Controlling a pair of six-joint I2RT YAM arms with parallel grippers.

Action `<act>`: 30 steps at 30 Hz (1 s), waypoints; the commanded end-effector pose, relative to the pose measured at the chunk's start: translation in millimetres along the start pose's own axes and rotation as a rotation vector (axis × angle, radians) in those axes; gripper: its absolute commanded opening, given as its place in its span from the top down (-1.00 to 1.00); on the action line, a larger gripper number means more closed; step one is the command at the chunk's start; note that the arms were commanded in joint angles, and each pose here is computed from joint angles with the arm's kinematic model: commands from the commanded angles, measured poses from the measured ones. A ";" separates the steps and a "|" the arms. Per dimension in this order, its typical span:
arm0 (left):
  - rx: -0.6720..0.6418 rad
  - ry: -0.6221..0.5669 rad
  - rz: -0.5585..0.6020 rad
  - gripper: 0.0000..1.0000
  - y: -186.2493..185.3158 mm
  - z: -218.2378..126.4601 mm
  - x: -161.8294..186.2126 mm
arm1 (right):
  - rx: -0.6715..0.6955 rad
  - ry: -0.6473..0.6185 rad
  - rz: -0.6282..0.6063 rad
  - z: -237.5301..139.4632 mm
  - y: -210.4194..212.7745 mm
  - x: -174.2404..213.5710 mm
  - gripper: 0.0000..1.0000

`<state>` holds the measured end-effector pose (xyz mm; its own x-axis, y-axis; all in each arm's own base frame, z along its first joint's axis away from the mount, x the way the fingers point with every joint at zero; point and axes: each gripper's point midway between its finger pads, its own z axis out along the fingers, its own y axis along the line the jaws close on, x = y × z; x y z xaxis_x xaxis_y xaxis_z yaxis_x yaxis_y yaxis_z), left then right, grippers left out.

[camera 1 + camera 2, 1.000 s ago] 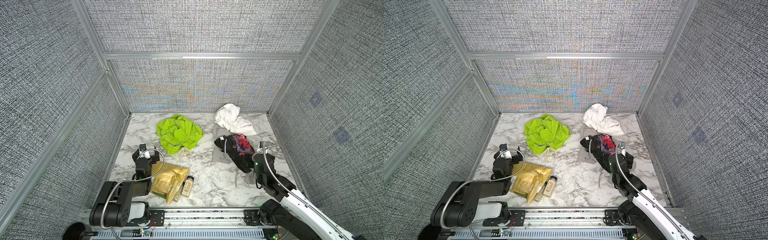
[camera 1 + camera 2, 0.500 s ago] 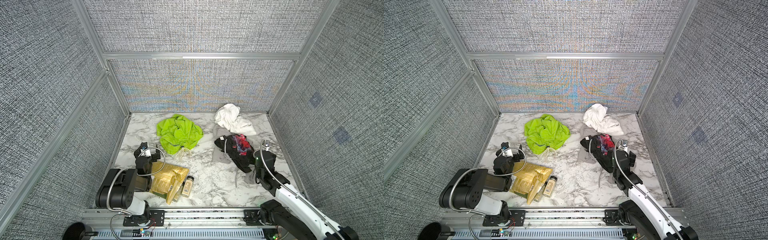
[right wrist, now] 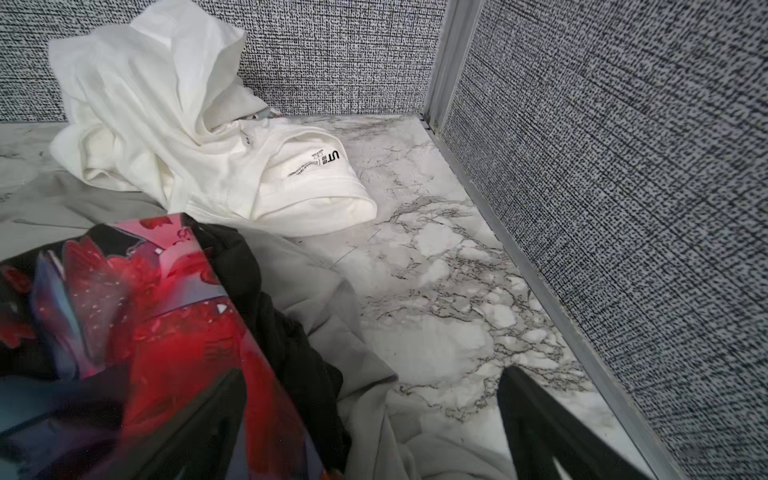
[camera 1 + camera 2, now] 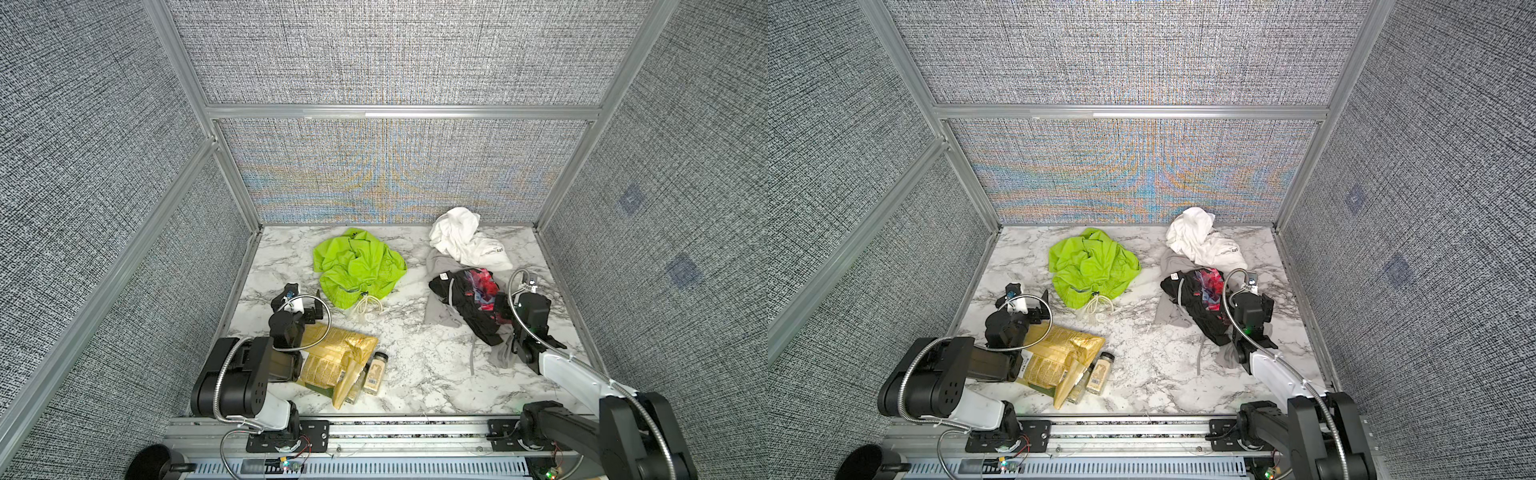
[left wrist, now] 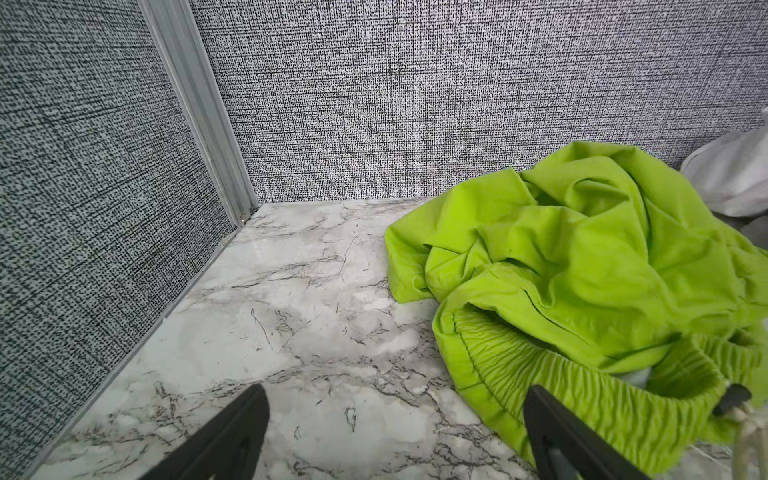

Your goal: Pick out a specific cloth from the pile

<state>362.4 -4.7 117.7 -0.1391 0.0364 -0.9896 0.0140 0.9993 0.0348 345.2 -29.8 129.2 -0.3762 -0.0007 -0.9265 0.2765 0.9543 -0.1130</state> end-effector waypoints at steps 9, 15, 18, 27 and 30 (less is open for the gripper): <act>0.005 -0.033 0.004 -0.97 -0.6 0.3 -8.3 | 0.012 -0.150 0.049 12.8 -11.2 -10.5 -0.98; 0.005 -0.033 0.003 -0.97 -0.5 0.3 -8.4 | -0.009 -0.137 0.038 31.4 -2.7 2.3 -0.98; 0.005 -0.034 0.004 -0.97 -0.5 0.4 -8.9 | -0.040 -0.108 0.007 40.4 7.0 7.6 -0.98; 0.004 -0.032 0.004 -0.97 -0.4 0.4 -8.2 | -0.095 -0.102 -0.021 40.1 16.6 12.0 -0.98; 0.004 -0.032 0.004 -0.97 -0.2 0.5 -8.2 | -0.095 -0.104 -0.021 40.4 16.7 11.3 -0.98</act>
<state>362.4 -4.7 117.7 -0.1391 0.0360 -0.9896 0.0139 0.9993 0.0344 377.0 -29.8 94.1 -0.3151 -0.0437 -0.9481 0.1997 0.9735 -0.1112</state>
